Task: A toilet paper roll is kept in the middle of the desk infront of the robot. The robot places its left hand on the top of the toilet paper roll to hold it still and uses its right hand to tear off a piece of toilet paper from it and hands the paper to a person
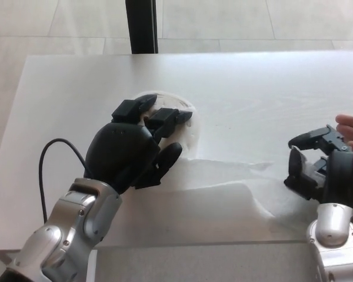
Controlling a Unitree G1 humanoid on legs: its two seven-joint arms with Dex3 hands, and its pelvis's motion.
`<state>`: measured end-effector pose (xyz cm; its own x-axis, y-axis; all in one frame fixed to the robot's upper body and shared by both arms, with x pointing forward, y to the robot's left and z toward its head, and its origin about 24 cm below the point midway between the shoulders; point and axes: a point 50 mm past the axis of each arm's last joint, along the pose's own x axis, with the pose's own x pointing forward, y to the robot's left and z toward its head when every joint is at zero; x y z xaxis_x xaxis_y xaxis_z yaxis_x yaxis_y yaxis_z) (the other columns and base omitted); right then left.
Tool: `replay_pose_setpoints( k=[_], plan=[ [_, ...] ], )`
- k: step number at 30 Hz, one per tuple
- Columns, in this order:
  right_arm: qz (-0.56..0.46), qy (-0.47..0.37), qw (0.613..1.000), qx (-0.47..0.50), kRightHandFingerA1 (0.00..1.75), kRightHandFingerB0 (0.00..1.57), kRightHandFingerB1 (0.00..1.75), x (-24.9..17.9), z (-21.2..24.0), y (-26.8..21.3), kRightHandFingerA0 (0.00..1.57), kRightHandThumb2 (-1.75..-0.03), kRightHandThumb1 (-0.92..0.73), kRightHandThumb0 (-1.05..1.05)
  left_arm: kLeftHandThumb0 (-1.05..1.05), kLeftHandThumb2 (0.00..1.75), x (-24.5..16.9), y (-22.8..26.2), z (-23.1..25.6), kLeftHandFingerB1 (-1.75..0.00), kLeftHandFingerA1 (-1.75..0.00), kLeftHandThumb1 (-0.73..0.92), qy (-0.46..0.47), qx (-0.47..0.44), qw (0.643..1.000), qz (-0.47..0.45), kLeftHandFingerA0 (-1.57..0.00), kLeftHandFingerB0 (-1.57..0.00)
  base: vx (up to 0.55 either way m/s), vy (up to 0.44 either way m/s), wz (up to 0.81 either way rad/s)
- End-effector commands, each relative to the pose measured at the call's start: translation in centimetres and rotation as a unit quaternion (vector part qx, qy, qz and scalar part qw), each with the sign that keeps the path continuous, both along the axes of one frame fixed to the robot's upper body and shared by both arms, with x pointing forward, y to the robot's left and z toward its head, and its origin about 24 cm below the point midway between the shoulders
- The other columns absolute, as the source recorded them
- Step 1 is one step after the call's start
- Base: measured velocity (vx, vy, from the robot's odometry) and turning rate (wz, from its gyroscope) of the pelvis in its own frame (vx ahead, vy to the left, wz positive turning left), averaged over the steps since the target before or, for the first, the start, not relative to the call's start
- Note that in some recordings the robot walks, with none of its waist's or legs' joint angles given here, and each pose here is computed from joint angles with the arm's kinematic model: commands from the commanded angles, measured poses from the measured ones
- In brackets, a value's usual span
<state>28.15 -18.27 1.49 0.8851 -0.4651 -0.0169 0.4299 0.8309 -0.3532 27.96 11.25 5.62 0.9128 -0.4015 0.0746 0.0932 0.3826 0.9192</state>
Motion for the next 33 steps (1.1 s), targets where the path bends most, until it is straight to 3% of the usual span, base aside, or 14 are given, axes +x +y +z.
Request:
replay_pose_setpoints(
  k=[1, 2, 8, 10, 11, 13, 14, 18, 22, 24, 25, 28, 29, 33],
  plan=[
    [-0.109, -0.045, 0.989, 0.085, 1.75, 0.84, 1.56, 0.5, 0.8, -2.3, 0.98, -1.22, -0.48, -0.20, -0.65, 1.10, -2.6, 2.2, -5.9, -0.55, -0.58, 0.74, 0.156, 0.057, 0.986, 0.031, -0.25, -0.32, 0.00, 0.000, 0.00],
    [-0.129, -0.078, 0.985, 0.085, 1.39, 1.02, 1.24, 0.8, 1.3, -2.9, 1.23, -1.13, -0.46, -0.28, -0.61, 0.67, -2.7, 2.4, -6.0, -0.40, -0.48, 0.90, 0.160, 0.058, 0.985, 0.037, -0.30, -0.38, 0.00, 0.000, 0.00],
    [-0.142, -0.104, 0.978, 0.111, 1.44, 1.01, 1.27, 2.1, 3.1, -5.2, 1.27, -1.18, -0.44, -0.24, -0.60, 0.67, -3.0, 2.6, -6.3, -0.40, -0.47, 0.90, 0.167, 0.053, 0.984, 0.039, -0.32, -0.39, 0.00, 0.000, 0.00],
    [-0.125, -0.133, 0.981, 0.059, 1.75, 0.81, 1.62, 2.5, 4.6, -6.3, 0.96, -1.12, -0.47, -0.16, -0.60, 0.67, -3.3, 2.7, -6.5, -0.40, -0.47, 0.90, 0.169, 0.054, 0.983, 0.036, -0.32, -0.39, 0.00, 0.000, 0.00],
    [-0.119, -0.156, 0.980, 0.028, 1.75, 0.87, 1.46, 2.9, 5.9, -7.3, 0.97, -0.77, -0.66, -0.36, -0.60, 0.67, -3.5, 2.9, -6.6, -0.40, -0.47, 0.90, 0.170, 0.055, 0.983, 0.035, -0.32, -0.39, 0.00, 0.000, 0.00],
    [-0.118, -0.160, 0.980, 0.024, 1.75, 0.87, 1.46, 3.0, 6.0, -7.4, 0.97, -0.77, -0.66, -0.36, -0.60, 0.67, -3.5, 2.9, -6.6, -0.40, -0.47, 0.90, 0.170, 0.055, 0.983, 0.035, -0.32, -0.39, 0.00, 0.000, 0.00],
    [-0.106, -0.177, 0.978, -0.021, 1.35, 1.01, 1.19, 3.6, 8.2, -8.4, 1.21, -1.13, -0.46, -0.23, -0.60, 0.66, -3.6, 3.3, -6.8, -0.40, -0.47, 0.89, 0.172, 0.058, 0.983, 0.035, -0.33, -0.40, 0.00, 0.000, 0.00],
    [-0.055, -0.215, 0.975, -0.020, 1.63, 0.91, 1.48, 4.8, 11.4, -9.1, 0.99, -1.33, -0.36, -0.10, -0.59, 0.66, -3.4, 3.8, -6.8, -0.41, -0.48, 0.88, 0.169, 0.059, 0.983, 0.041, -0.34, -0.40, 0.00, 0.000, 0.00],
    [0.009, -0.195, 0.973, -0.120, 1.74, 0.81, 1.57, 4.4, 10.6, -7.2, 0.88, -1.16, -0.46, -0.18, -0.61, 0.67, -3.6, 3.7, -6.8, -0.41, -0.48, 0.89, 0.172, 0.056, 0.983, 0.044, -0.34, -0.41, 0.00, 0.000, 0.00],
    [0.019, -0.189, 0.974, -0.127, 1.71, 0.84, 1.54, 3.9, 10.0, -7.5, 0.91, -1.16, -0.46, -0.18, -0.64, 1.10, -4.0, 3.6, -7.0, -0.57, -0.60, 0.73, 0.159, 0.057, 0.985, 0.032, -0.30, -0.36, 0.00, 0.000, 0.00],
    [0.017, -0.187, 0.972, -0.143, 1.36, 1.01, 1.22, 3.9, 10.1, -8.0, 1.20, -1.16, -0.45, -0.17, -0.64, 1.10, -4.2, 3.5, -7.0, -0.57, -0.59, 0.73, 0.163, 0.058, 0.984, 0.032, -0.29, -0.36, 0.00, 0.000, 0.00],
    [-0.004, -0.207, 0.968, -0.144, 1.68, 0.78, 1.49, 4.1, 11.8, -9.8, 0.94, -1.14, -0.51, -0.16, -0.64, 1.09, -4.4, 3.7, -7.2, -0.56, -0.57, 0.73, 0.174, 0.057, 0.983, 0.033, -0.28, -0.36, 0.00, 0.000, 0.00],
    [-0.017, -0.212, 0.966, -0.149, 1.67, 0.81, 1.50, 4.4, 12.8, -10.6, 0.92, -1.14, -0.49, -0.14, -0.61, 0.66, -4.4, 3.8, -7.2, -0.40, -0.46, 0.89, 0.178, 0.057, 0.982, 0.036, -0.33, -0.40, 0.00, 0.000, 0.00],
    [-0.054, -0.257, 0.950, -0.167, 1.70, 0.81, 1.55, 4.8, 16.0, -12.4, 0.89, -1.17, -0.50, -0.19, -0.60, 0.66, -4.7, 4.2, -7.5, -0.40, -0.46, 0.89, 0.182, 0.063, 0.981, 0.039, -0.33, -0.40, 0.00, 0.000, 0.00]
  ],
)
